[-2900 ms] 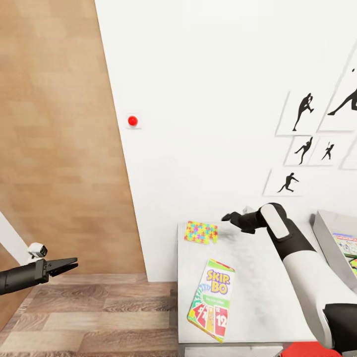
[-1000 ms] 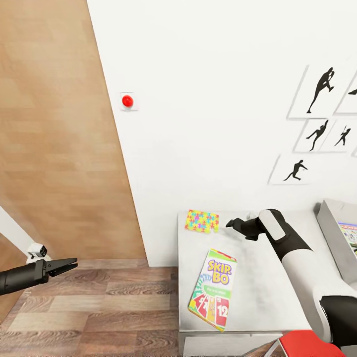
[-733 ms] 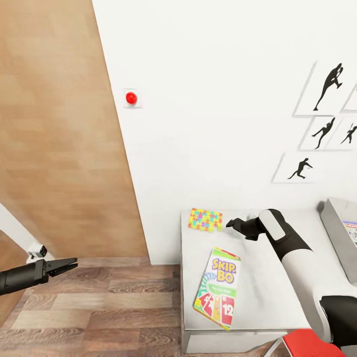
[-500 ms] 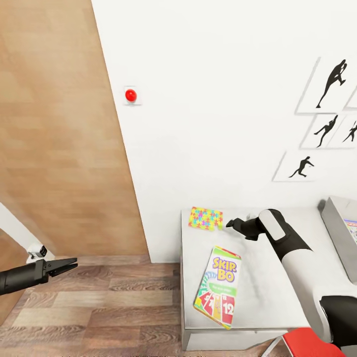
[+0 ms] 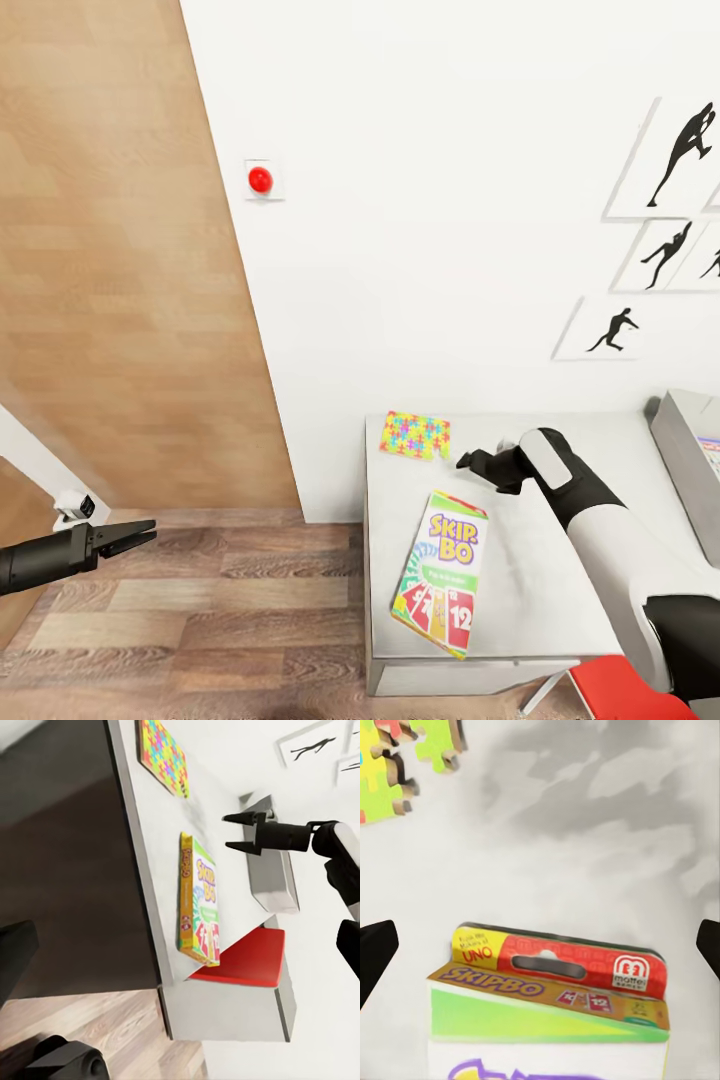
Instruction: Put all the toys in the child's room - the three board games (two on the bed and one on the table), the two jigsaw puzzles on the table, and the tennis ball on the table - inside the toy box on the table in the child's room.
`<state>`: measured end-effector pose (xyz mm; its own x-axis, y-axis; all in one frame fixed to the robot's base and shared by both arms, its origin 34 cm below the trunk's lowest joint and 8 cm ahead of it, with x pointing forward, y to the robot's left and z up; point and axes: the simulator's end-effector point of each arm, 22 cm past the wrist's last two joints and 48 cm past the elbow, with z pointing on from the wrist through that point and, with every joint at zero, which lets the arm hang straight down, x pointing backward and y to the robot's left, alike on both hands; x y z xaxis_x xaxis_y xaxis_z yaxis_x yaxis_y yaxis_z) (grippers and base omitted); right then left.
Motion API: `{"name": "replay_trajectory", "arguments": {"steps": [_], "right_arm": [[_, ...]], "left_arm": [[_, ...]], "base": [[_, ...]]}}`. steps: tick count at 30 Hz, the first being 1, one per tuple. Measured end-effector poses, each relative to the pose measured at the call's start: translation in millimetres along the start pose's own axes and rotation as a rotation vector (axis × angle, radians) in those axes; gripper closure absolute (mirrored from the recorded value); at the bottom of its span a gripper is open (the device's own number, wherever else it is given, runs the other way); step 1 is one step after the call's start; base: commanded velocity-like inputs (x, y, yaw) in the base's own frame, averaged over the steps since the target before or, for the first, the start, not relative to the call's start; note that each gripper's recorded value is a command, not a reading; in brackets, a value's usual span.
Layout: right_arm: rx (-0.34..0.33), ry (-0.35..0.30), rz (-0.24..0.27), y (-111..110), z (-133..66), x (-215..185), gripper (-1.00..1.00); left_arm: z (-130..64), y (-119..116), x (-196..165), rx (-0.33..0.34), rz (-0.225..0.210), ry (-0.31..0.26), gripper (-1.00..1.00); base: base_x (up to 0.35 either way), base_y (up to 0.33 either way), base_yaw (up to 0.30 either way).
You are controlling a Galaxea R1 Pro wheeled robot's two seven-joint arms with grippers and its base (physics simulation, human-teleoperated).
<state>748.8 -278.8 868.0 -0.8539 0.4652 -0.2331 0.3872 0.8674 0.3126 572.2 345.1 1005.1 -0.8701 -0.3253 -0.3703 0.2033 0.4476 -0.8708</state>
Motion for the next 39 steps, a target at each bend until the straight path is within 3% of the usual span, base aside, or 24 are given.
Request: {"name": "replay_trajectory", "arguments": {"steps": [39], "right_arm": [[0.029, 0.056, 0.009, -15.1, 32.2, 18.5, -1.0]], "left_arm": [[8.4, 23.3, 10.6, -0.019, -0.049, 0.026, -1.0]], "base": [[0.0, 0.037, 0.001]]}}
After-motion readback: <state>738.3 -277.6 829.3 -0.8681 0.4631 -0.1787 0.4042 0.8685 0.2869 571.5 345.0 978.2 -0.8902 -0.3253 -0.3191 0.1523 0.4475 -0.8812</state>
